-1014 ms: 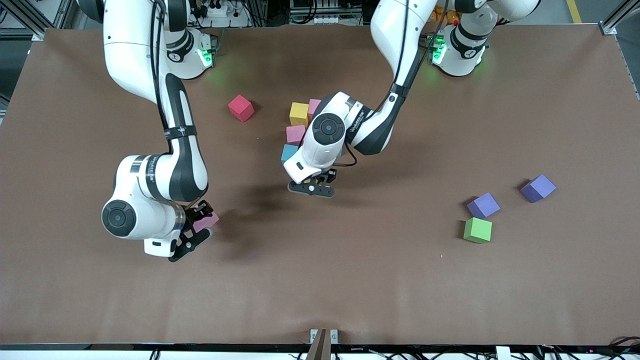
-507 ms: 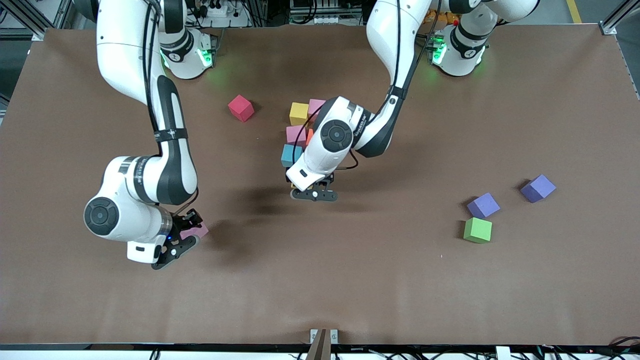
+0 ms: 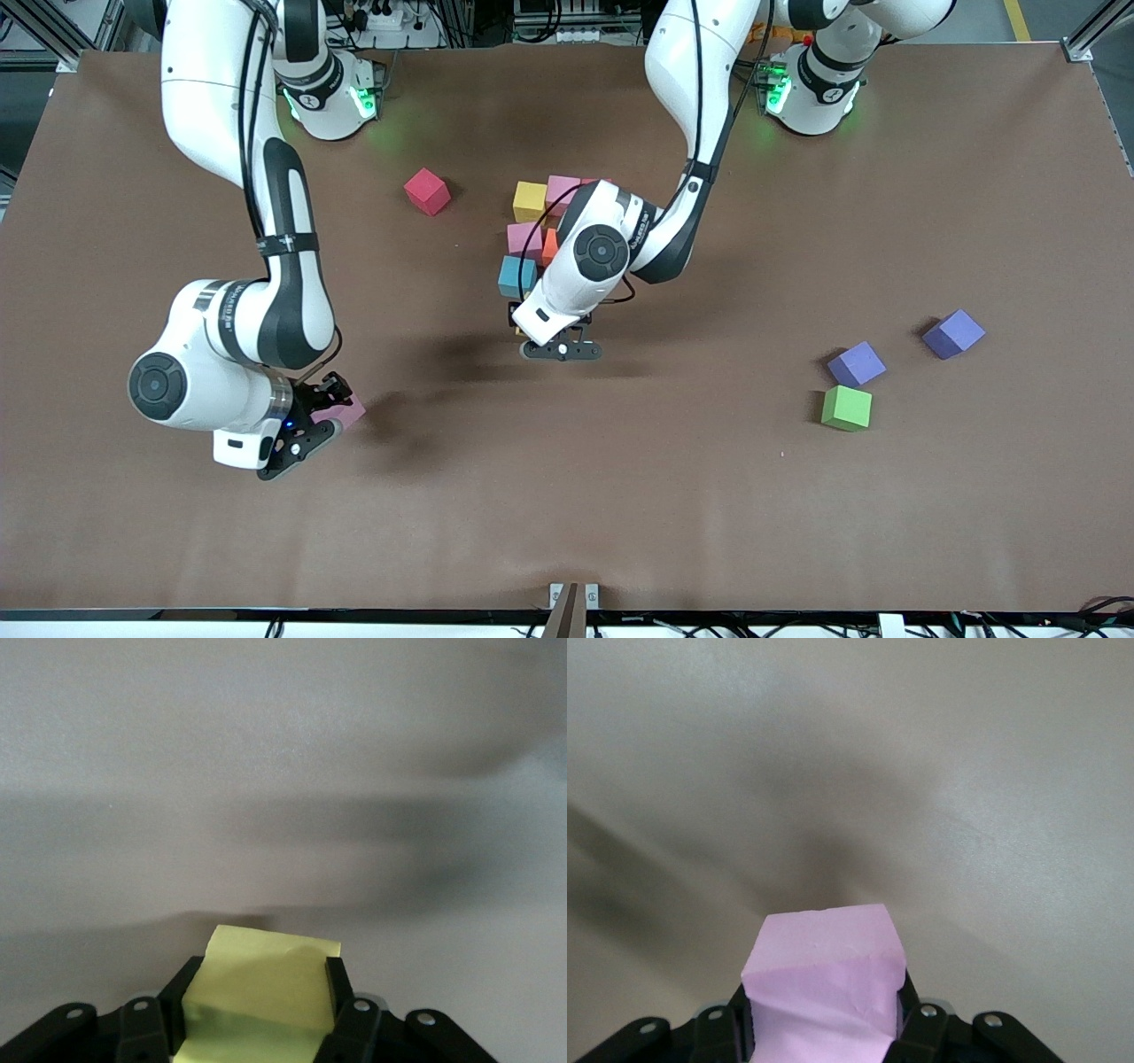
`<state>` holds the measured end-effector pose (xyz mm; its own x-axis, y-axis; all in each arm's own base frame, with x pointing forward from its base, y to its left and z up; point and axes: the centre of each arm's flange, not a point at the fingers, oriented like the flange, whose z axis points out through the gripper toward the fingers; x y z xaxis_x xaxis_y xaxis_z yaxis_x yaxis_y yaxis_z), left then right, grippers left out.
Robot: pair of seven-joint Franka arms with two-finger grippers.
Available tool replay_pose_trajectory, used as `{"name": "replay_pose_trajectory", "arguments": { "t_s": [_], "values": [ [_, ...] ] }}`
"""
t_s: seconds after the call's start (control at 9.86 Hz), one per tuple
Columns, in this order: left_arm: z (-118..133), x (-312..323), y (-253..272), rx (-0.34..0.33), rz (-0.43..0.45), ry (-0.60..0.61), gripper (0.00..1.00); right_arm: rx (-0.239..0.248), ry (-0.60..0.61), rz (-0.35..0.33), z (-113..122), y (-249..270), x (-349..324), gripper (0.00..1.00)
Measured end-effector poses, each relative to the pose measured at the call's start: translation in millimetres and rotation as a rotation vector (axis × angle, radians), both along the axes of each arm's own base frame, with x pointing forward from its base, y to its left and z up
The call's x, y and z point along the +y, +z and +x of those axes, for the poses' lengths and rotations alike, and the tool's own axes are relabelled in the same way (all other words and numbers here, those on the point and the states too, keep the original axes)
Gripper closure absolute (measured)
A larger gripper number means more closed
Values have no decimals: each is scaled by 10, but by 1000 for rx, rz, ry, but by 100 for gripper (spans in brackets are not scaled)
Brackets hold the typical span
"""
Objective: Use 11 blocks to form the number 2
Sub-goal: 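Set the yellow cube down at the group and open the left gripper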
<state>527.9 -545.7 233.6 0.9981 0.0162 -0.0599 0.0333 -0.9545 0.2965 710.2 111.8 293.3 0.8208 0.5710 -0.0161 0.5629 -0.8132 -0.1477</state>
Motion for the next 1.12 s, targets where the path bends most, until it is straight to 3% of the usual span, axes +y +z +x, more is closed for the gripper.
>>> {"name": "replay_pose_trajectory", "arguments": {
  "t_s": [0.71, 1.12],
  "values": [
    [-127, -139, -145, -10, -15, 1, 41, 2, 8, 2, 1, -16, -33, 41],
    [-164, -169, -219, -20, -8, -8, 41, -12, 26, 64, 39, -45, -269, 41]
  ]
}}
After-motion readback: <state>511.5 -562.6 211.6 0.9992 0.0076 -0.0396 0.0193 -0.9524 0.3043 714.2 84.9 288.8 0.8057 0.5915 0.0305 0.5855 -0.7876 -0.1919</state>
